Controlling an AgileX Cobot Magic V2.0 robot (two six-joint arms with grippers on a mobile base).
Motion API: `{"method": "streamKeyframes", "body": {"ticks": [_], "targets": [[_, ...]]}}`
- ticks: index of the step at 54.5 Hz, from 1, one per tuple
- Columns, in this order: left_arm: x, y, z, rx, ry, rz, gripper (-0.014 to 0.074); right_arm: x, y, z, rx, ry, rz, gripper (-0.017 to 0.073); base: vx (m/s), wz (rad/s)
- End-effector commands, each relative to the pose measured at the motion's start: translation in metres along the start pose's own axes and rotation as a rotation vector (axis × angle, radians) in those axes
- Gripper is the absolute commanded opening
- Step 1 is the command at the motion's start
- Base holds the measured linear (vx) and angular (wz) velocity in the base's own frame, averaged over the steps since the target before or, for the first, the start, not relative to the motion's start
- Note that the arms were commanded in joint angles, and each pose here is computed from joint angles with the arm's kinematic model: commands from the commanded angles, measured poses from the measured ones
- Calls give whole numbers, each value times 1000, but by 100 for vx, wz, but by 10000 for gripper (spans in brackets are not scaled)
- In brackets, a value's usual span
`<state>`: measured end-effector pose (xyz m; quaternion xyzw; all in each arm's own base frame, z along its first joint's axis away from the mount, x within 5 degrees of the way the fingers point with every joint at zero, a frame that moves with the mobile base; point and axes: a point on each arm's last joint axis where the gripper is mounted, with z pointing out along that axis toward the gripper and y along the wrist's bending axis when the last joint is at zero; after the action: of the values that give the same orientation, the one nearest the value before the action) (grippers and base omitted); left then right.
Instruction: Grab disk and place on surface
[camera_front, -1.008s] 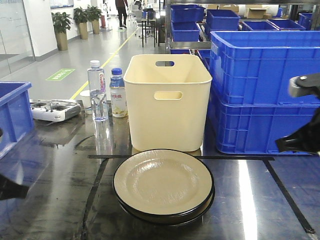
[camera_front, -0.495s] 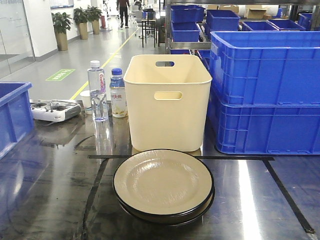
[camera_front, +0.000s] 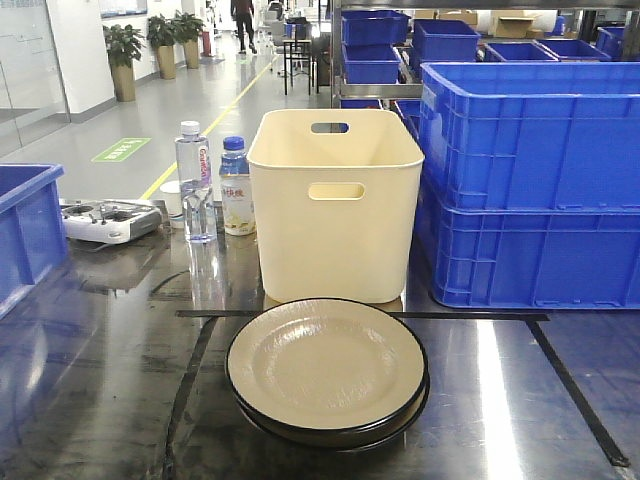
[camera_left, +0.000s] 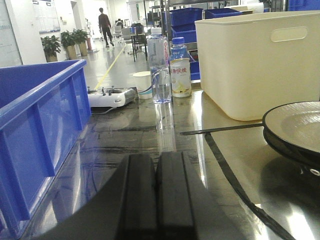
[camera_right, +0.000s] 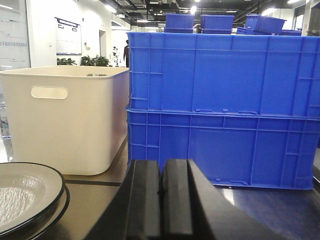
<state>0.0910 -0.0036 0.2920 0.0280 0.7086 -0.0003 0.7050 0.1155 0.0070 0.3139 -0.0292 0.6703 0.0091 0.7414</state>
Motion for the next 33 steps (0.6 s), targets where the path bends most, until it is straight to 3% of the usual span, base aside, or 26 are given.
{"method": "streamKeyframes", "body": {"ticks": [1, 18, 29, 33], "targets": [[-17, 0, 0, 4, -108, -17, 0, -17, -2, 0, 19, -115, -12, -9, 0, 0], [-7, -1, -10, 12, -132, -15, 1, -17, -2, 0, 19, -116, -12, -9, 0, 0], [58, -3, -29, 14, -114, -110, 1, -17, -2, 0, 19, -117, -12, -9, 0, 0], [89, -4, -31, 14, -83, -118, 1, -17, -2, 0, 19, -117, -12, -9, 0, 0]]}}
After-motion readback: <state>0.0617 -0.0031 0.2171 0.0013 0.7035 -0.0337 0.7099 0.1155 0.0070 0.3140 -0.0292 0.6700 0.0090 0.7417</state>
